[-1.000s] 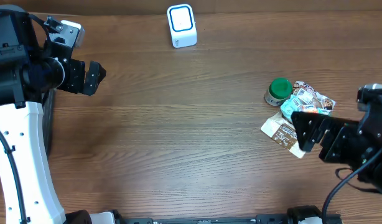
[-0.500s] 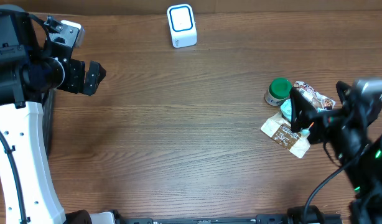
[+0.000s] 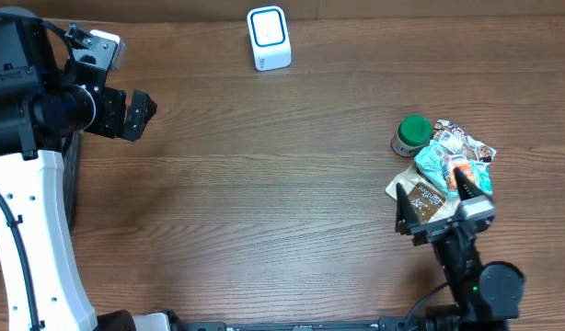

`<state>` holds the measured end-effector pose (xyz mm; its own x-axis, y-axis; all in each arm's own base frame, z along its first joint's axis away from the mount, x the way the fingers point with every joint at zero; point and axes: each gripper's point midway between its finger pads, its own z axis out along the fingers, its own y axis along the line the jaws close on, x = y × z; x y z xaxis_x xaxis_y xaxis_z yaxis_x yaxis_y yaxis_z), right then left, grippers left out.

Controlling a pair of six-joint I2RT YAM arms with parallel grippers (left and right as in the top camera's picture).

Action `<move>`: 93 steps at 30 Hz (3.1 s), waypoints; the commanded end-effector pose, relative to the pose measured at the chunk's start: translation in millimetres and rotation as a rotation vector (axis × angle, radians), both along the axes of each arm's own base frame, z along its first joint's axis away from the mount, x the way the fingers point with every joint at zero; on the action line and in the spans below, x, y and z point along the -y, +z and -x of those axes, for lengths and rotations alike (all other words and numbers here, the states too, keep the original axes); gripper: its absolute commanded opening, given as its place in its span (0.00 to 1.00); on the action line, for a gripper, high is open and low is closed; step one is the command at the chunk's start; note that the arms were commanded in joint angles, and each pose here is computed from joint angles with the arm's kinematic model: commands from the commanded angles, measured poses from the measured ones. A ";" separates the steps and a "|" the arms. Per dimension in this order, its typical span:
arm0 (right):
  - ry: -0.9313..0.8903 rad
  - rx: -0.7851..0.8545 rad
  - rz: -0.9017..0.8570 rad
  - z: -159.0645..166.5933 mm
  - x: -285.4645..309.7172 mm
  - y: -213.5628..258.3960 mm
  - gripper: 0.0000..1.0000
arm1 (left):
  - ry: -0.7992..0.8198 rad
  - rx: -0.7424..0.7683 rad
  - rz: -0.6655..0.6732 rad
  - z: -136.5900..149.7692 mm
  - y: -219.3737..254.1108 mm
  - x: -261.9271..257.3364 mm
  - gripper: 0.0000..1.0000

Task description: Scan the item barcode

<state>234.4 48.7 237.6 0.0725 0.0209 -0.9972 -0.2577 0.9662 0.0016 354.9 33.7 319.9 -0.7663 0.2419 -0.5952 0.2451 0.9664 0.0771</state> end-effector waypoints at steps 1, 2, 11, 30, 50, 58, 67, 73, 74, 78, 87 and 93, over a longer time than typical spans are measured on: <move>0.009 0.031 0.006 1.1 -1.3 -12.2 1.00 | -0.027 0.018 -0.014 -1.6 5.3 2.8 1.00; 0.011 0.031 0.006 0.7 -1.6 -16.2 1.00 | -0.027 0.017 -0.014 -1.6 5.2 2.8 1.00; 0.010 -0.088 0.011 -5.8 -1.8 -65.3 1.00 | -0.027 0.017 -0.014 -1.6 5.2 2.8 1.00; 0.006 -0.083 0.003 -6.0 -1.0 -63.4 1.00 | -0.027 0.017 -0.014 -1.6 5.2 2.8 1.00; 0.006 -0.083 0.003 -6.0 -1.0 -63.4 1.00 | -0.027 0.017 -0.014 -1.6 5.2 2.8 1.00; 0.006 -0.083 0.003 -6.0 -1.0 -63.4 1.00 | -0.027 0.022 -0.014 -0.4 6.8 3.1 1.00; 0.006 -0.083 0.003 -6.0 -1.0 -63.4 1.00 | -0.027 0.125 -0.043 25.9 40.9 8.4 1.00; 0.006 -0.083 0.003 -6.0 -1.0 -63.4 1.00 | -0.060 0.093 -0.151 67.1 13.0 23.8 1.00; 0.006 -0.083 0.003 -6.0 -1.0 -63.4 1.00 | -0.069 0.111 -0.166 69.9 6.4 27.3 1.00; 0.006 -0.083 0.003 -6.0 -1.0 -63.4 1.00 | -0.146 0.285 -0.120 66.7 -15.5 51.1 1.00; 0.006 -0.083 0.003 -6.0 -1.0 -63.4 1.00 | -0.210 0.770 0.003 81.9 -50.8 78.2 1.00; 0.006 -0.083 0.003 -6.0 -1.0 -63.4 1.00 | -0.196 0.860 0.004 101.6 -90.8 77.0 1.00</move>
<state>240.5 50.0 175.5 -0.0155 0.0140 -0.9998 -0.2620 0.9649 0.0175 260.3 -38.9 247.4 -0.0110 0.3502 -0.9366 0.2490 0.9081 0.3367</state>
